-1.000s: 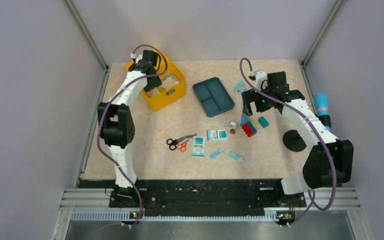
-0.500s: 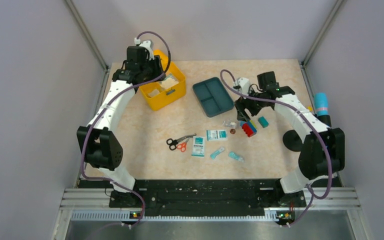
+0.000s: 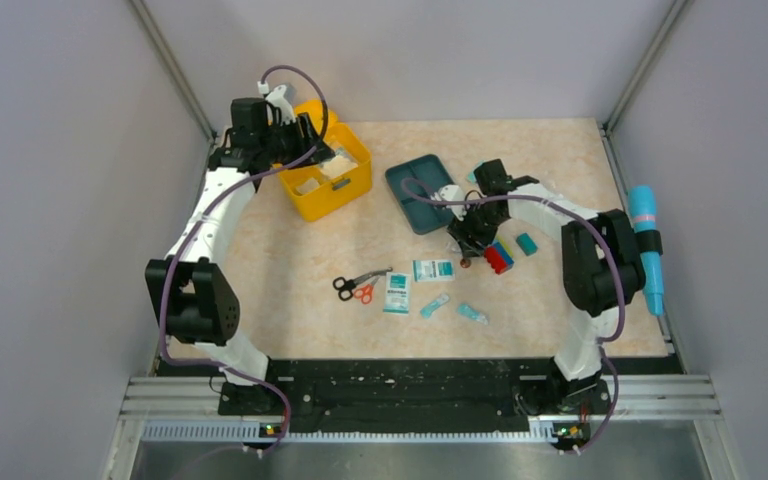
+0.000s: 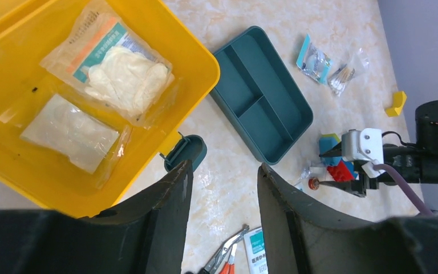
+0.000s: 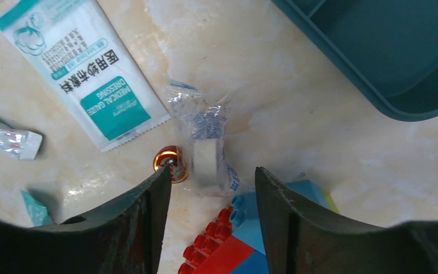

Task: Organize the medicine kit

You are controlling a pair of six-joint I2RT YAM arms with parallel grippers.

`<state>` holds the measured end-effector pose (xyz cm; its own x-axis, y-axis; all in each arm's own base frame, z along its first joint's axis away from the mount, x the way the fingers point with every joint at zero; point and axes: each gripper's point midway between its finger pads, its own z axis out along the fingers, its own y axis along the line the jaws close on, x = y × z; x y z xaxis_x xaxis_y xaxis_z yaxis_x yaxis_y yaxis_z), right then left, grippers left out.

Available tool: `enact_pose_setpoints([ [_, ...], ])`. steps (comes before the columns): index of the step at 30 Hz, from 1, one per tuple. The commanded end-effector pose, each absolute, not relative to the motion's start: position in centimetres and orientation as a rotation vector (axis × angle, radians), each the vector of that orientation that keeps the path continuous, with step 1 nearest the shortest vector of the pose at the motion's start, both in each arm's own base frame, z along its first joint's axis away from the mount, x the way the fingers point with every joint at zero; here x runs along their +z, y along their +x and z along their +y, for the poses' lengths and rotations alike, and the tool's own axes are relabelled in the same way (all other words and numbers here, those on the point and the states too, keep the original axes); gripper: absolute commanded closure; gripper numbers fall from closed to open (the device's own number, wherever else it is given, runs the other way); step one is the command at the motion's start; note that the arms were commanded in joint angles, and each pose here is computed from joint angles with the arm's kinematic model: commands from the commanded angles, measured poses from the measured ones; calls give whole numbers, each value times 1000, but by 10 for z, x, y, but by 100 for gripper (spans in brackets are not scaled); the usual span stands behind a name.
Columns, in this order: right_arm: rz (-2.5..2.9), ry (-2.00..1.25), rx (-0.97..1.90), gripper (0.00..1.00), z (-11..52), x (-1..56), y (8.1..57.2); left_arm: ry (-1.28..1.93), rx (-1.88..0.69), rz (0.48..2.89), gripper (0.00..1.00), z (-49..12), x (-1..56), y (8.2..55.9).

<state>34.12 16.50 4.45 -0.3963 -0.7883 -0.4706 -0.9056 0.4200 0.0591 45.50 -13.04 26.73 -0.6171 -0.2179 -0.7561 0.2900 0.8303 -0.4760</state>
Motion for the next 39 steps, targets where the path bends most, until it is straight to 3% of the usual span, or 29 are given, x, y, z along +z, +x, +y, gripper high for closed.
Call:
enact_pose_setpoints([
  [1,2231,-1440,369,49,173,57,368,89,-780,2028,50,-134,296,446],
  [6,2227,-1385,361,81,177,70,376,87,-772,2049,51,-129,288,443],
  [10,2172,-1291,419,100,193,112,391,70,-743,2051,51,-118,288,442],
  [20,1904,-896,781,100,292,272,454,-122,-456,2036,52,-28,296,436],
  [26,1807,-832,1033,100,379,297,461,-301,-326,2027,53,14,290,418],
  [32,1727,-845,1183,100,459,280,458,-369,-293,2027,53,30,286,396],
  [33,1710,-844,1196,98,470,276,459,-376,-294,2032,53,31,284,394],
  [37,1661,-753,1246,50,506,261,471,-401,-335,2049,53,27,275,390],
  [39,1629,-704,1200,39,505,271,482,-403,-363,2051,53,23,274,391],
])
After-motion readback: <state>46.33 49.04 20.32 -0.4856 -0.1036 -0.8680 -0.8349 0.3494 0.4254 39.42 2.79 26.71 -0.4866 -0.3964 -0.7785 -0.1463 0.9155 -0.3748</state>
